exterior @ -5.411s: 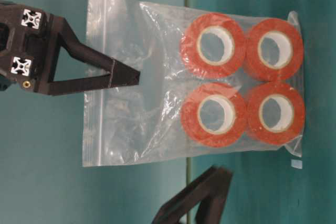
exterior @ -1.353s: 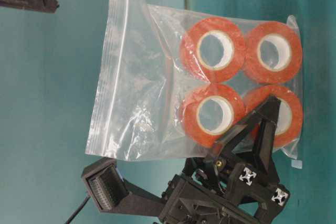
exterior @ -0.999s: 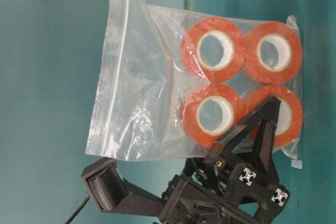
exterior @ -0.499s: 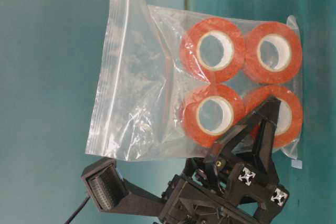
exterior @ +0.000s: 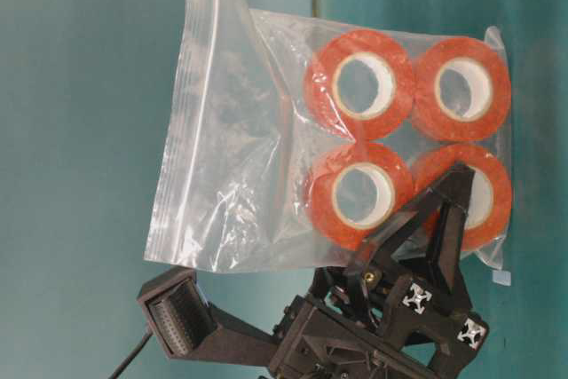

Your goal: Hand over the clear zip bag and make it stand upright.

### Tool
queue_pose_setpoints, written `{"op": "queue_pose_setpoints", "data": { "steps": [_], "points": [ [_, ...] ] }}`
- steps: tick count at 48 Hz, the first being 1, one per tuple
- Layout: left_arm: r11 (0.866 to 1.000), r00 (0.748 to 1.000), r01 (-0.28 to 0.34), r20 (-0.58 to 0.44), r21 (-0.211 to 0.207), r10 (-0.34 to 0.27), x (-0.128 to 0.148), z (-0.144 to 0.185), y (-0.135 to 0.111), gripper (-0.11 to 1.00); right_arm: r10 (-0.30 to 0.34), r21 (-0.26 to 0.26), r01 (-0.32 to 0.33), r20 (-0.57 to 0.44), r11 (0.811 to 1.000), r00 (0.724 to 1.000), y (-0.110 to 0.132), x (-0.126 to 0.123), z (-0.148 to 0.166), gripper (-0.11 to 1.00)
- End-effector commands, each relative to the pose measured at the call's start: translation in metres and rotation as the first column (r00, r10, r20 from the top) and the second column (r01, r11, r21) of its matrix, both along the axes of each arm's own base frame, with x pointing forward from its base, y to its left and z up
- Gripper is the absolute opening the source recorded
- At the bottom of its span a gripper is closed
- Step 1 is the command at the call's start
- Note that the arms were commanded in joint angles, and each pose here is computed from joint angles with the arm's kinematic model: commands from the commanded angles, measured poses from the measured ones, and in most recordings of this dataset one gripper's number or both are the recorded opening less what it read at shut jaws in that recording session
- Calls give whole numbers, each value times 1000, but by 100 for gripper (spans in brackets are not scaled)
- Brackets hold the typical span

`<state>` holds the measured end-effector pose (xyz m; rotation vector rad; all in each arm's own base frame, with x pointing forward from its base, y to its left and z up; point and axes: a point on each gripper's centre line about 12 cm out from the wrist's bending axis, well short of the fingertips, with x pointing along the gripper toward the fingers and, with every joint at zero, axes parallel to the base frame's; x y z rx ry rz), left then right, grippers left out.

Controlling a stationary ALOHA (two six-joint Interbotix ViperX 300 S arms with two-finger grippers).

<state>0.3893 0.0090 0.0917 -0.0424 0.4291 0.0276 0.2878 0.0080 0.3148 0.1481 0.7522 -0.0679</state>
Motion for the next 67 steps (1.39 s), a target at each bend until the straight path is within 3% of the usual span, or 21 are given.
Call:
{"op": "queue_pose_setpoints", "data": {
  "steps": [1,67],
  "points": [
    [1000,1000,-2,20,-1,2,2,7,1,25,-4,10,4,32,1000,999,1,-1,8,88],
    [1000,1000,-4,2,-4,4,1,5,1,25,0,13,0,58,1000,998,1,1,6,87]
  ]
}}
